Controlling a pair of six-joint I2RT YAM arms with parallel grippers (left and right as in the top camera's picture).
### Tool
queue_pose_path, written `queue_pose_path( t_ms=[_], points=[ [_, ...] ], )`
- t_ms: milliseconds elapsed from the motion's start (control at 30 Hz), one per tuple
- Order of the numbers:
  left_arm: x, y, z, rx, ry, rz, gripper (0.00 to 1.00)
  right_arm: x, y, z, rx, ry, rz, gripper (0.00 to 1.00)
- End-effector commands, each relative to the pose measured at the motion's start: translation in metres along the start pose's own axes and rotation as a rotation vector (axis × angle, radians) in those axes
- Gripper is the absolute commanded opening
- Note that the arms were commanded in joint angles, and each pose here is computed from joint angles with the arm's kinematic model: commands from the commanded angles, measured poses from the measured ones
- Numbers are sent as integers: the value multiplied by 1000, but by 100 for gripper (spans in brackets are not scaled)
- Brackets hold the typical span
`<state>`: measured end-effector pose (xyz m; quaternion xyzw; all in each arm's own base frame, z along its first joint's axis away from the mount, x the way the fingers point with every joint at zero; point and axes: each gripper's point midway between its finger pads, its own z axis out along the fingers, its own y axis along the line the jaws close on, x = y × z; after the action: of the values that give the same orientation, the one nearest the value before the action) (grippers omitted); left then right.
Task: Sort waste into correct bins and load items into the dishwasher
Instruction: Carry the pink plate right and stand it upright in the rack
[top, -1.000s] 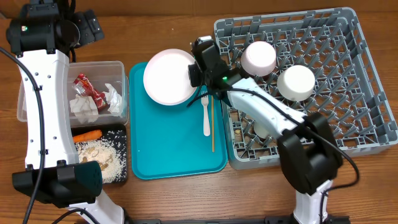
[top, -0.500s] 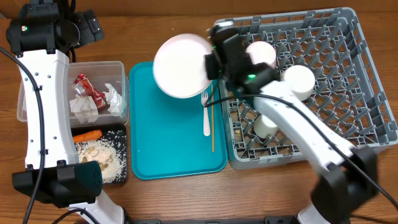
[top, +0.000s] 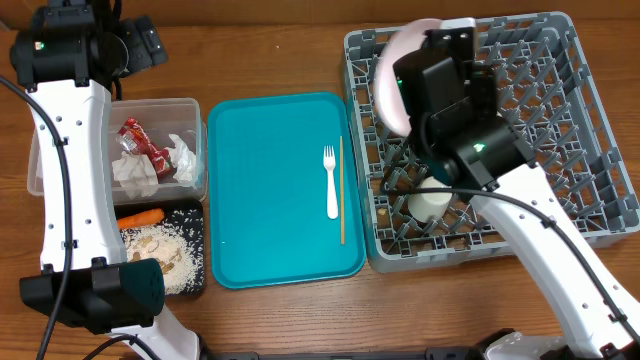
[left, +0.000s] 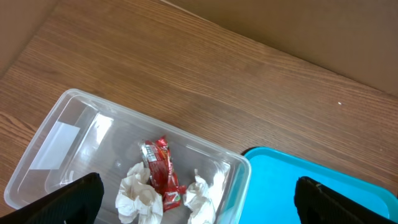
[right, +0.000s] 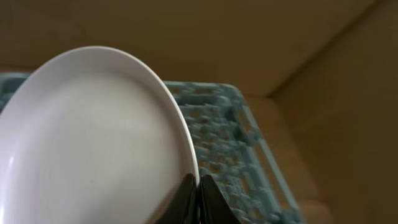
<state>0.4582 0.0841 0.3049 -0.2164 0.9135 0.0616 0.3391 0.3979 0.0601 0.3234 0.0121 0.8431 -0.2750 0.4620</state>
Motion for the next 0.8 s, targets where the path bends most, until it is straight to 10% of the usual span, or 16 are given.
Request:
queue_pose_path(
  t_ms=[0,767],
  points=[
    [-9,-2,-13,19,-35,-16,100,2,-58,7,242,20,-20,4],
    [-9,-2,-13,19,-35,-17,99,-15,-121,103,290,37,-213,4]
  ],
)
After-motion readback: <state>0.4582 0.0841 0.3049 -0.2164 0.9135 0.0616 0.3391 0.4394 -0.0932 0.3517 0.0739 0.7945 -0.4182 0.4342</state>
